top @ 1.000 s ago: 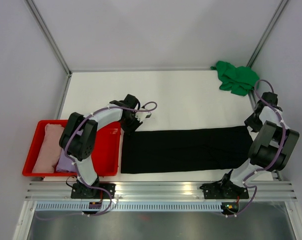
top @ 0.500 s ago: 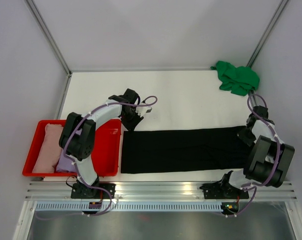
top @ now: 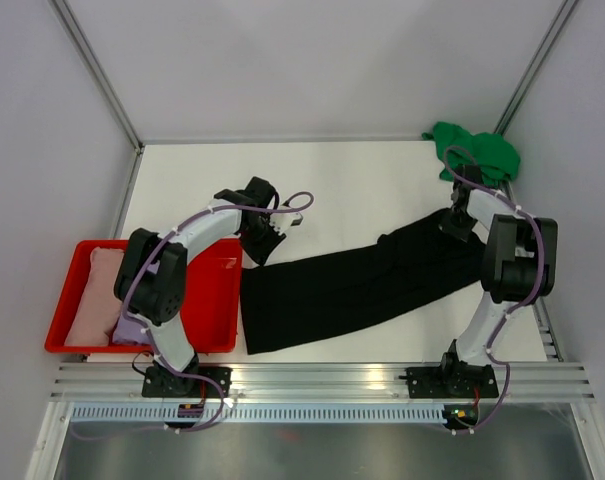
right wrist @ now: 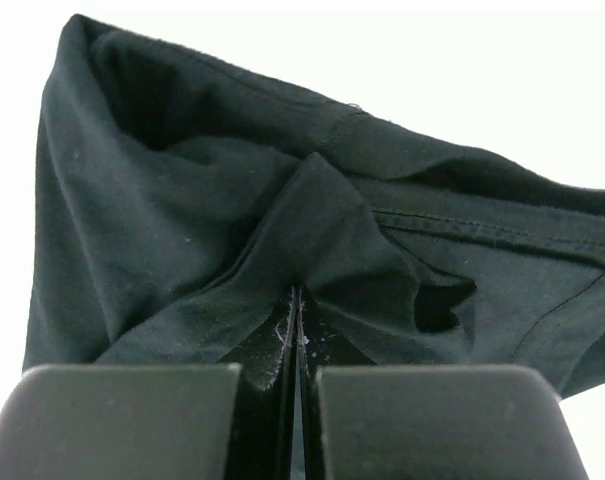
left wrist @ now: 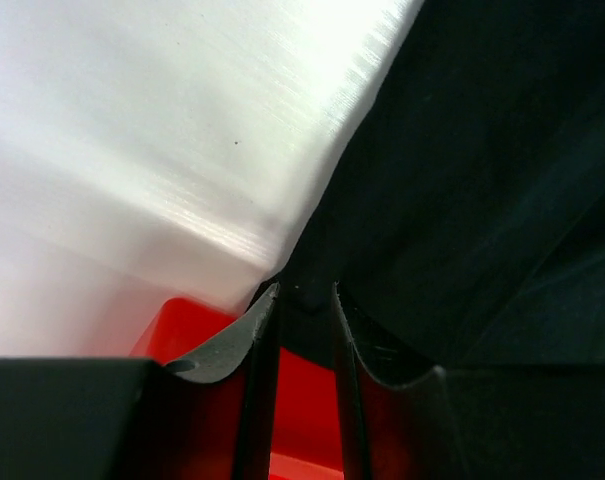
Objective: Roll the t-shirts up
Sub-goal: Fold the tshirt
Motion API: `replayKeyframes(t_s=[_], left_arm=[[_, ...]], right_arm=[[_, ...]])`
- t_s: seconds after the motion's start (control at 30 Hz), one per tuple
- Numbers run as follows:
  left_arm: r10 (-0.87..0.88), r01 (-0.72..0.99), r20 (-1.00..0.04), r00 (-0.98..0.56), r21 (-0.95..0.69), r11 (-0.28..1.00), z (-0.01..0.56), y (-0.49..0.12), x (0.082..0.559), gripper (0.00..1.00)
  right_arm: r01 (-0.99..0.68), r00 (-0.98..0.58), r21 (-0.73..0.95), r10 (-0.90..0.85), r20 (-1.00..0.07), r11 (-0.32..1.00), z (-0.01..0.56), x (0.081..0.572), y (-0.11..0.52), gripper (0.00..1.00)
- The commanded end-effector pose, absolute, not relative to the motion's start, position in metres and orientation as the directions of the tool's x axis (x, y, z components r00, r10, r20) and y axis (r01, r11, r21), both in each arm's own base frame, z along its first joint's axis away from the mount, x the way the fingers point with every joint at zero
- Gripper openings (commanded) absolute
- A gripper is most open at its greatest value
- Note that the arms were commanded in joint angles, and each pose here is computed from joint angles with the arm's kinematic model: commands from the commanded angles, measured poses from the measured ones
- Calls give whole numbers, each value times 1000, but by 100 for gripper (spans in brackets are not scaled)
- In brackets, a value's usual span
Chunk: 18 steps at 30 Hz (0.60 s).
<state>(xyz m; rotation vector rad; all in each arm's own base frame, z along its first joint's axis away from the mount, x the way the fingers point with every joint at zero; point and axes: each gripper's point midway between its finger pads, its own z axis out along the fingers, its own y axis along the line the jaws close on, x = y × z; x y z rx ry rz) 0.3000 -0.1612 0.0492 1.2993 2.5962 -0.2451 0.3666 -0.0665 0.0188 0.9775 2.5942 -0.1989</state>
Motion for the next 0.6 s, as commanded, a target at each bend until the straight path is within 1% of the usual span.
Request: replayKeyframes(t_s=[0.0, 0.03, 0.07, 0.13, 0.2, 0.3, 0.33, 0.37, 0.43, 0.5, 0.57], left_arm=[[742, 790, -317, -591, -42, 612, 70, -163, 299, 32], [741, 789, -314, -594, -45, 613, 69, -163, 298, 32], [740, 787, -311, -597, -48, 615, 69, -163, 297, 32], [740, 786, -302, -601, -53, 616, 67, -163, 296, 32], [738, 784, -300, -604, -58, 618, 67, -163, 295, 32], [735, 780, -292, -611, -68, 622, 66, -162, 291, 33], [735, 779, -287, -614, -71, 623, 64, -161, 289, 33], [735, 779, -285, -615, -76, 622, 64, -162, 288, 33], [734, 774, -266, -625, -87, 627, 58, -159, 283, 33], [732, 770, -254, -632, -100, 630, 55, -159, 278, 33], [733, 769, -244, -635, -110, 629, 53, -158, 274, 38]], right_arm=[[615, -714, 51, 583, -389, 787, 20, 417, -36, 0], [603, -723, 49, 571, -388, 796, 19, 426, -31, 0], [593, -723, 58, 563, -400, 803, 20, 449, -26, 0], [575, -739, 56, 547, -393, 816, 17, 464, -12, 0], [544, -752, 77, 526, -399, 836, 16, 490, 16, 0], [536, -739, 135, 540, -402, 833, 17, 523, 40, 0], [533, -745, 142, 543, -387, 834, 8, 528, 46, 0], [511, -729, 202, 546, -412, 835, 24, 547, 58, 0], [491, -722, 240, 545, -426, 837, 30, 562, 68, 1], [462, -683, 286, 542, -489, 840, 63, 584, 71, 2], [450, -629, 320, 550, -549, 834, 98, 597, 61, 3]])
